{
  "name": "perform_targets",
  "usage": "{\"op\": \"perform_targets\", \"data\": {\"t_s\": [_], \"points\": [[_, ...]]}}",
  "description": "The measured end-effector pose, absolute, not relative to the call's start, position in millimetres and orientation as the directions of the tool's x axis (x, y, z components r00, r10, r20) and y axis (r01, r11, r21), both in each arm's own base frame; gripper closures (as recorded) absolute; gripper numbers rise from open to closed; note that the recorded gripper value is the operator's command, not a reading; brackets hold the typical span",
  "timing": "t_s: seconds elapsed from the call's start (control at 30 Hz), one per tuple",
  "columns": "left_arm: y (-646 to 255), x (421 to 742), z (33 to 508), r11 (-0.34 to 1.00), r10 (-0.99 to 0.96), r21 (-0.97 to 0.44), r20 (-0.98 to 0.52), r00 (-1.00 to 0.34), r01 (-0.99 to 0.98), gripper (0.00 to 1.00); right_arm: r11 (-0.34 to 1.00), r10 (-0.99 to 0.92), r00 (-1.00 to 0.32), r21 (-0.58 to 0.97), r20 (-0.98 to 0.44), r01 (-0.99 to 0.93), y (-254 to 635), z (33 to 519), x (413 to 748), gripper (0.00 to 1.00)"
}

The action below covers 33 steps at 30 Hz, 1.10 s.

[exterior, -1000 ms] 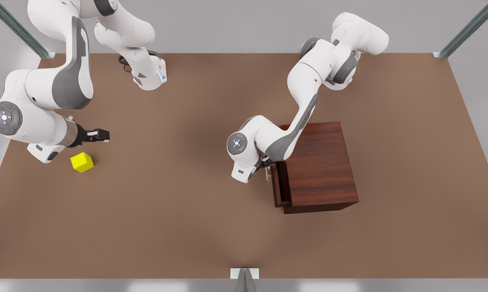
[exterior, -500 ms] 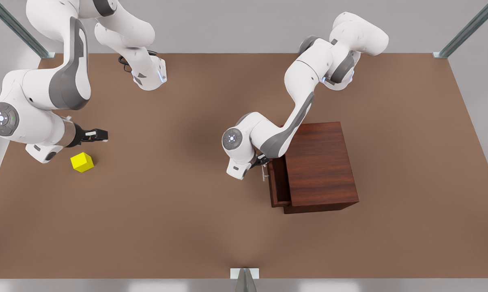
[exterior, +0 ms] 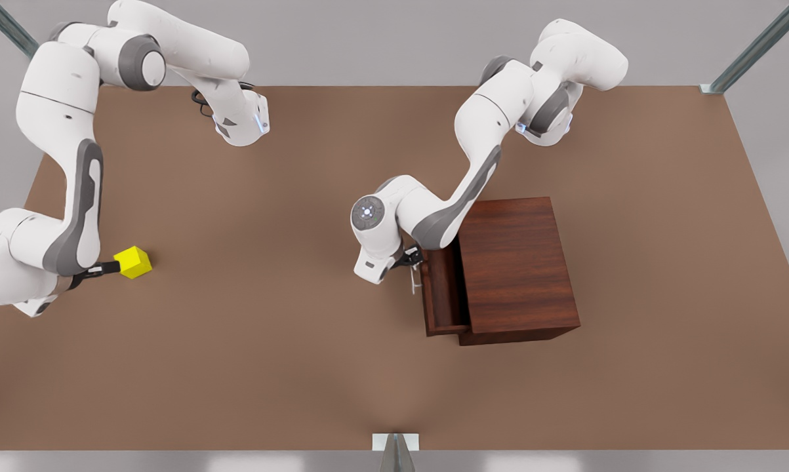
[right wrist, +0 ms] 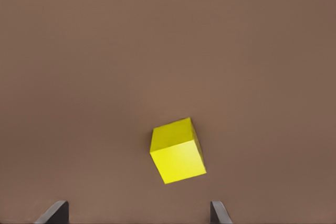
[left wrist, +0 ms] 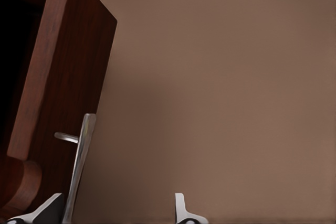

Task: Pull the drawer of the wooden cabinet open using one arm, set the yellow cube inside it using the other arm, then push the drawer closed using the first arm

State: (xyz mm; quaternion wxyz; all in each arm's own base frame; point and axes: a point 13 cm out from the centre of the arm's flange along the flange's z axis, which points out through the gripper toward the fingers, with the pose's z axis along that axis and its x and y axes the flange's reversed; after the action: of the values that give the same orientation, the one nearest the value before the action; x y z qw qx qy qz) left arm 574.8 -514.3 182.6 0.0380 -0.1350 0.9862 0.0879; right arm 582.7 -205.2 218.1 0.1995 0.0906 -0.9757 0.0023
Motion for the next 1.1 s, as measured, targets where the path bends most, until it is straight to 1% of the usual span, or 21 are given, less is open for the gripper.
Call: {"op": "perform_targets", "data": {"t_s": [0.07, 0.17, 0.3, 0.4, 0.47, 0.5, 0.53, 0.6, 0.63, 0.7, 0.73, 0.77, 0.8, 0.87, 0.97, 1.1], "points": [[-515, 575, 182, 0.948, -0.262, 0.159, -0.098, -0.96, -0.275, 0.0, 0.968, -0.246, -0.891, 0.057, 0.381, -0.243, -204, 194, 572, 0.0], [-518, 575, 183, 0.949, -0.263, 0.15, -0.099, -0.96, -0.276, 0.0, 0.945, -0.327, -0.887, 0.097, 0.326, -0.313, -206, 168, 548, 0.0], [-523, 574, 184, 0.952, -0.26, 0.137, -0.102, -0.96, -0.273, 0.0, 0.915, -0.403, -0.884, 0.098, 0.236, -0.391, -223, 145, 538, 0.0], [-530, 575, 200, 0.956, -0.261, 0.111, -0.113, -0.959, -0.273, 0.0, 0.897, -0.442, -0.878, 0.095, 0.186, -0.431, -236, 124, 528, 0.0], [-529, 581, 240, 0.955, -0.277, 0.075, -0.126, -0.953, -0.288, 0.0, 0.887, -0.462, -0.873, 0.093, 0.154, -0.453, -239, 115, 525, 0.0], [-518, 588, 274, 0.95, -0.299, 0.055, -0.136, -0.945, -0.308, 0.0, 0.882, -0.471, -0.871, 0.093, 0.139, -0.463, -240, 112, 524, 0.0], [-498, 596, 318, 0.94, -0.333, 0.031, -0.14, -0.932, -0.34, 0.0, 0.878, -0.479, -0.868, 0.094, 0.128, -0.47, -241, 108, 520, 0.0], [-425, 603, 413, 0.905, -0.422, 0.014, -0.112, -0.9, -0.426, 0.0, 0.868, -0.495, -0.862, 0.088, 0.107, -0.488, -244, 102, 516, 0.0], [-372, 606, 446, 0.88, -0.468, 0.039, -0.085, -0.88, -0.473, 0.0, 0.863, -0.505, -0.858, 0.082, 0.097, -0.498, -245, 101, 517, 0.0], [-252, 611, 480, 0.821, -0.562, 0.113, -0.014, -0.827, -0.56, 0.0, 0.855, -0.519, -0.851, 0.075, 0.081, -0.514, -249, 98, 516, 0.0], [-177, 590, 479, 0.787, -0.606, 0.18, 0.047, -0.794, -0.59, 0.0, 0.851, -0.525, -0.848, 0.075, 0.073, -0.52, -249, 97, 515, 0.0], [-137, 571, 464, 0.779, -0.616, 0.223, 0.102, -0.781, -0.586, 0.0, 0.847, -0.531, -0.845, 0.075, 0.066, -0.526, -248, 95, 515, 0.0], [-126, 560, 449, 0.794, -0.597, 0.246, 0.142, -0.79, -0.556, 0.0, 0.843, -0.537, -0.841, 0.075, 0.061, -0.532, -248, 94, 514, 0.0], [-133, 549, 434, 0.843, -0.525, 0.249, 0.193, -0.829, -0.476, 0.0, 0.834, -0.55, -0.833, 0.075, 0.052, -0.546, -247, 93, 512, 0.0], [-156, 541, 427, 0.908, -0.403, 0.222, 0.234, -0.885, -0.355, 0.0, 0.824, -0.565, -0.824, 0.082, 0.042, -0.561, -243, 90, 508, 0.0], [-159, 542, 425, 0.947, -0.303, 0.191, 0.257, -0.918, -0.259, 0.0, 0.811, -0.582, -0.812, 0.084, 0.032, -0.578, -241, 87, 507, 0.0]]}}
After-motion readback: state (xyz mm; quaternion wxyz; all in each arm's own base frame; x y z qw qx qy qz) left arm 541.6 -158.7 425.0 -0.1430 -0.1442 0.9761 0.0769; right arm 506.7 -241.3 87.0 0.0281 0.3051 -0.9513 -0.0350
